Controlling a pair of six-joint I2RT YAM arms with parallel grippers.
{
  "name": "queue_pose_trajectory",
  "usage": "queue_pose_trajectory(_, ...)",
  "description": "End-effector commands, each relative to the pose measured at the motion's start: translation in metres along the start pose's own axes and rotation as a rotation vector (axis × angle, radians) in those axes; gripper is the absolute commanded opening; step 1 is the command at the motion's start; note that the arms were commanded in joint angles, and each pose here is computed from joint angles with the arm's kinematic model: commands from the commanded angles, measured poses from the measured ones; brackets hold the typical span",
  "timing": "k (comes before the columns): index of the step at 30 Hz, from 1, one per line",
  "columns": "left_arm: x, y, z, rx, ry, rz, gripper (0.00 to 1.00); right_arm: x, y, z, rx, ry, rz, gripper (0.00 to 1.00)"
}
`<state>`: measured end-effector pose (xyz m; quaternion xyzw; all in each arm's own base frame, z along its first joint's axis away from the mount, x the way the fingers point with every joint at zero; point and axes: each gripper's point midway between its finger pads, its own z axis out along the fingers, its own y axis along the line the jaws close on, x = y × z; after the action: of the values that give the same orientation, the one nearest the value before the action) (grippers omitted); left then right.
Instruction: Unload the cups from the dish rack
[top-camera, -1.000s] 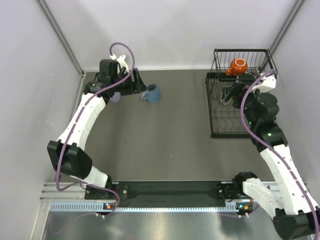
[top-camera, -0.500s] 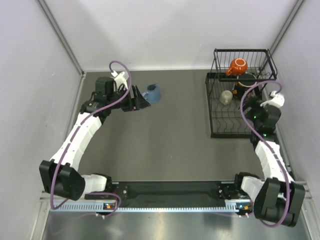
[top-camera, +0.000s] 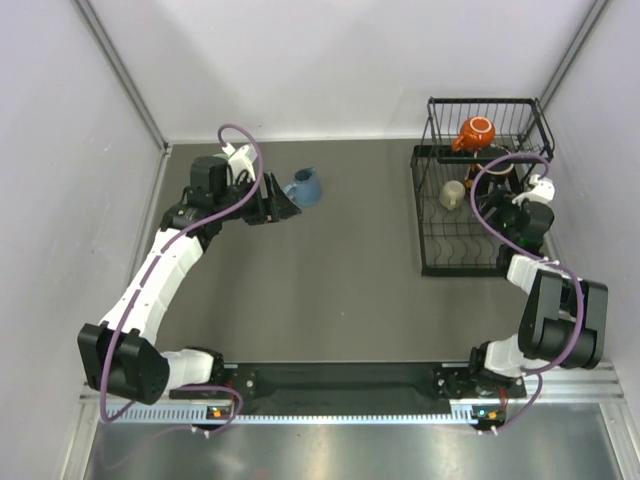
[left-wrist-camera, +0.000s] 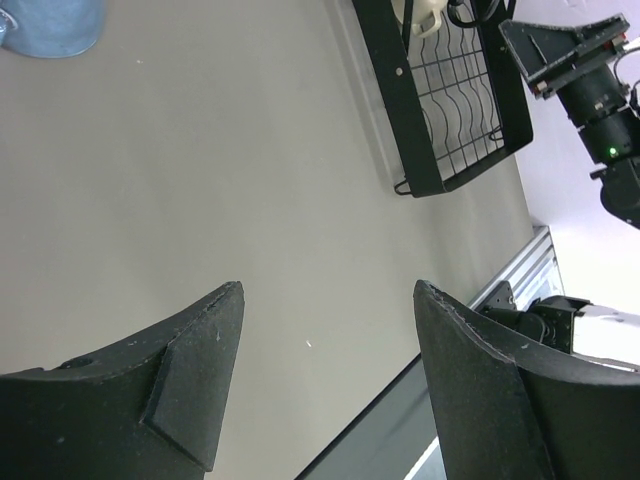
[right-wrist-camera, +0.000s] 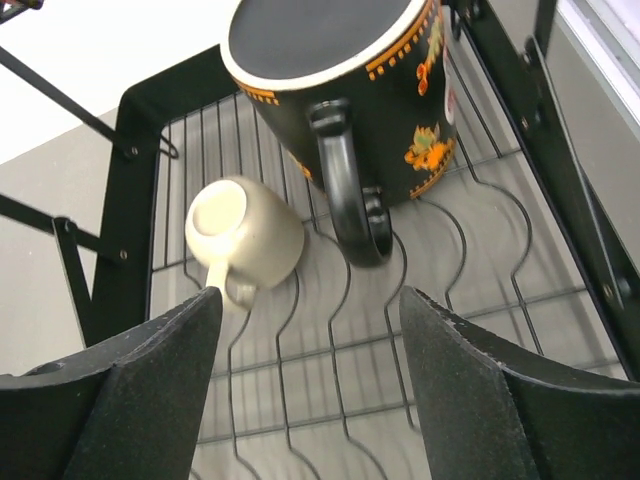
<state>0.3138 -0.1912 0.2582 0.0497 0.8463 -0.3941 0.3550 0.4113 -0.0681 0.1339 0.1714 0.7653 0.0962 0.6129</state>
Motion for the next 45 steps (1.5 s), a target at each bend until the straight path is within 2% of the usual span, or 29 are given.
queue_pose_trajectory(1, -0.011, -0.008, -0.005, 0.019, -0.058, 0.059, 0.74, -0.046, 0.015, 0.015, -0.089, -0.136, -0.036, 0.71)
queue_pose_trajectory(5, -0.011, -0.006, -0.004, 0.014, -0.056, 0.057, 0.74, -0.04, 0.024, 0.015, -0.125, -0.089, 0.027, 0.69)
queue_pose_trajectory(9, -0.012, -0.006, -0.003, 0.013, -0.057, 0.059, 0.74, -0.038, 0.02, 0.009, -0.049, -0.079, 0.066, 0.67)
queue_pose_trajectory(17, -0.013, -0.009, 0.0, 0.035, -0.049, 0.049, 0.74, -0.02, 0.031, 0.003, -0.024, -0.017, 0.124, 0.62)
queue_pose_trajectory(23, -0.012, -0.009, -0.003, 0.028, -0.059, 0.058, 0.74, -0.003, 0.051, 0.008, -0.064, 0.025, 0.086, 0.61)
queue_pose_trajectory(27, -0.012, -0.01, -0.004, 0.03, -0.06, 0.061, 0.74, 0.008, 0.07, 0.015, -0.121, 0.035, -0.01, 0.62)
queue_pose_trajectory(36, -0.015, -0.011, -0.007, 0.027, -0.069, 0.069, 0.74, 0.017, 0.071, 0.036, -0.1, 0.089, -0.053, 0.6)
queue_pose_trajectory(41, -0.016, -0.012, -0.008, 0.026, -0.073, 0.073, 0.74, 0.021, 0.069, 0.047, -0.084, 0.132, -0.064, 0.53)
queue_pose_trajectory(45, -0.018, -0.012, -0.008, 0.021, -0.077, 0.075, 0.74, 0.022, 0.07, 0.05, -0.079, 0.145, -0.067, 0.51)
